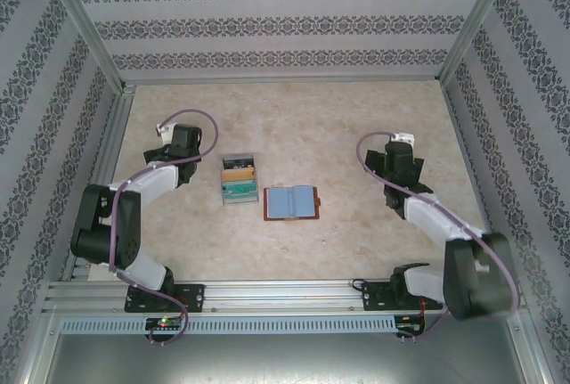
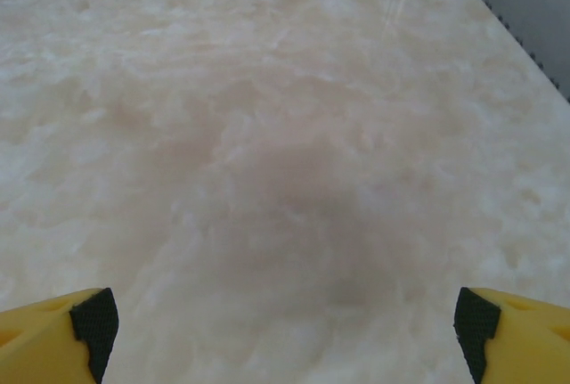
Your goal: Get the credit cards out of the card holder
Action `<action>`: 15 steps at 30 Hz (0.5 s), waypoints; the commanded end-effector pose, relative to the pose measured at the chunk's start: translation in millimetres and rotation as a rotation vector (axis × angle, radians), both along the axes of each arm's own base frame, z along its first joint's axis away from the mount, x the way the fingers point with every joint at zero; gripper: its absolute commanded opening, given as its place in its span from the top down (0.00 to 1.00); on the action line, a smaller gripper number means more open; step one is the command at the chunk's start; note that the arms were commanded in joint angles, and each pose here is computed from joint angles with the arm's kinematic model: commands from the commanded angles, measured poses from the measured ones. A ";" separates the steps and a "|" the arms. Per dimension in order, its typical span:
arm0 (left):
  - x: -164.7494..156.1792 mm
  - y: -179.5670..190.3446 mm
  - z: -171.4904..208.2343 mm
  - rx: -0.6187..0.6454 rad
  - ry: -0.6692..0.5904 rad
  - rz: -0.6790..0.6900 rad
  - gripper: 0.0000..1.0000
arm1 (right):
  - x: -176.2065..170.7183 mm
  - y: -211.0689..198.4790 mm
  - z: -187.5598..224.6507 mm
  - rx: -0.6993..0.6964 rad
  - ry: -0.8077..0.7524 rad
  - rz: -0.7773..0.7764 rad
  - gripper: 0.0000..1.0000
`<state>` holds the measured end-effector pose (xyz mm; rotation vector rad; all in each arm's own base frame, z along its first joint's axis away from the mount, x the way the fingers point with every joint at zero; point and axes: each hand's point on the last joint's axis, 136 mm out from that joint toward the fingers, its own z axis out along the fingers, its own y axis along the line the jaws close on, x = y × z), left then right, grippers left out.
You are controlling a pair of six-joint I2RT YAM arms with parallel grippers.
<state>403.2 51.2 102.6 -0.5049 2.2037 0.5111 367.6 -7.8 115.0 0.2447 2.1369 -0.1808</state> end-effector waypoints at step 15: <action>22.2 14.4 24.1 -0.073 -0.164 -0.202 0.01 | 40.5 -5.5 -5.8 -0.030 -0.140 0.107 0.02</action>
